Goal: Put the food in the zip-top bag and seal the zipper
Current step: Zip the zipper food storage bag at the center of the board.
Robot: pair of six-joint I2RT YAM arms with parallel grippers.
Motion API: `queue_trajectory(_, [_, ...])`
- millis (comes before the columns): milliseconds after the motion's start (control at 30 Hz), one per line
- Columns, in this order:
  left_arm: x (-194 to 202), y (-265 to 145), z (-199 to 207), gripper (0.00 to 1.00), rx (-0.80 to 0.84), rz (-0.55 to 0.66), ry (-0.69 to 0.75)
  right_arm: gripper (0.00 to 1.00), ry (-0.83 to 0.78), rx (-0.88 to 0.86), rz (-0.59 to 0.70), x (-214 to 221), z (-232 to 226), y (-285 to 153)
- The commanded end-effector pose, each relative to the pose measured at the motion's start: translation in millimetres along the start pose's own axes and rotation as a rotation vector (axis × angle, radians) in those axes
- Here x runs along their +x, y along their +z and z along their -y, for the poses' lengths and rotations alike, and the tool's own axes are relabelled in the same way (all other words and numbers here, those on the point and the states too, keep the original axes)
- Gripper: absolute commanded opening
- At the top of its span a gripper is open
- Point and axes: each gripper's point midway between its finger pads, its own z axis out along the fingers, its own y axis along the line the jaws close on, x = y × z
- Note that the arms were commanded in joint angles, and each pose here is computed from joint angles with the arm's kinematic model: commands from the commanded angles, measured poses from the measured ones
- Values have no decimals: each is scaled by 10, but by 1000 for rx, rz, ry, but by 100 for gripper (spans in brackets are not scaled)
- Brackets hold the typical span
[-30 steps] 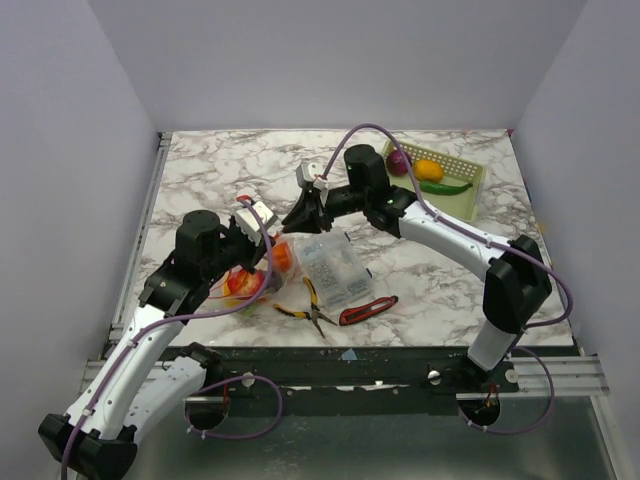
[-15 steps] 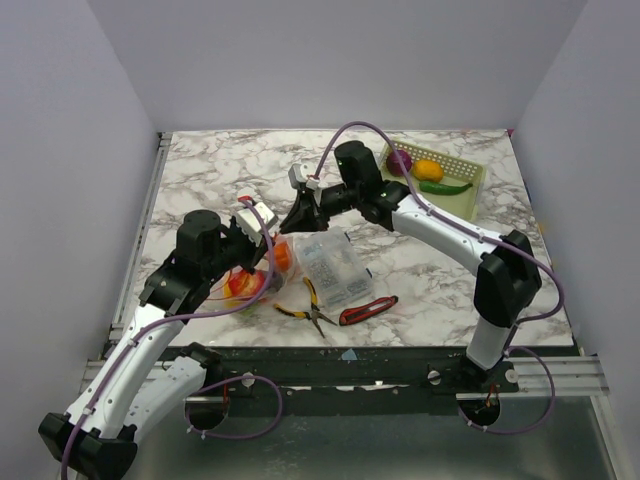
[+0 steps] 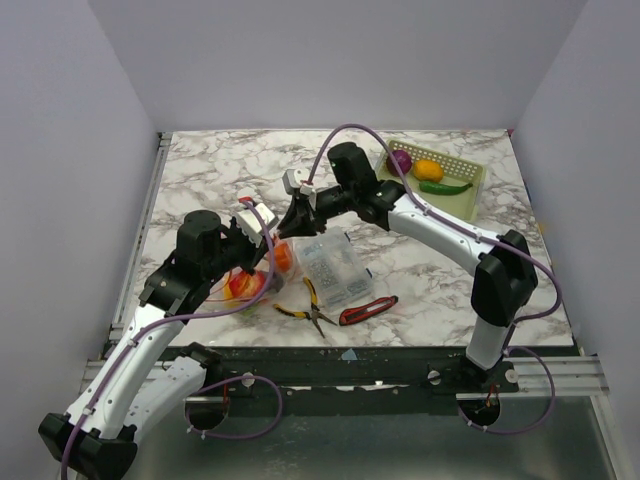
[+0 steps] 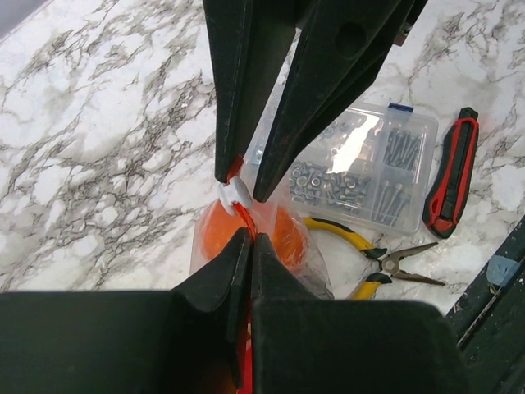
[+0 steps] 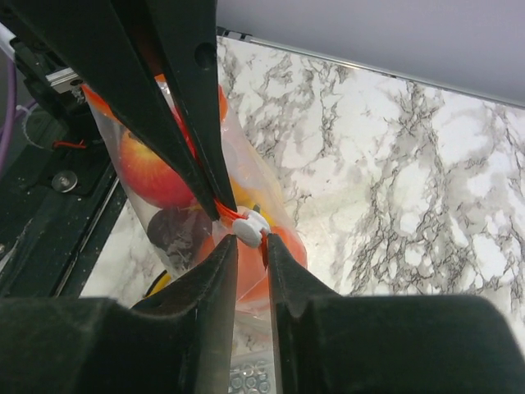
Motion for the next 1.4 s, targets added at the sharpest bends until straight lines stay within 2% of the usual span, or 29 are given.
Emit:
queue_trajectory(0, [-320,-43,-52,0,-20,103,49,28,34,3,-27,49,-118,146])
queue_trajectory(167, [-282,-54,-48,0,-24,101,56,31,20,6,-24,-17,-96,135])
queue_trajectory(300, [-287,-53,-51,0,-24,100,60,25,22,-10,-27,-23,-115,134])
queue_trajectory(467, [-266,-54,-65,0,-29,85,66,39,6,38,-72,29,-87,58])
queue_trajectory(600, [-243,-48,-60,0,-27,82,70,41,-7,63,-97,14,-71,-4])
queue_trajectory(733, [-236,-42,-60,0,-26,78,70,40,-11,65,-102,-37,-48,-15])
queue_trajectory(867, [-221,-25,-58,0,-23,70,71,35,-12,59,-94,-99,-50,-22])
queue_trajectory(1367, [-154,22,-60,0,-22,53,67,31,-1,46,-77,-178,-80,-28])
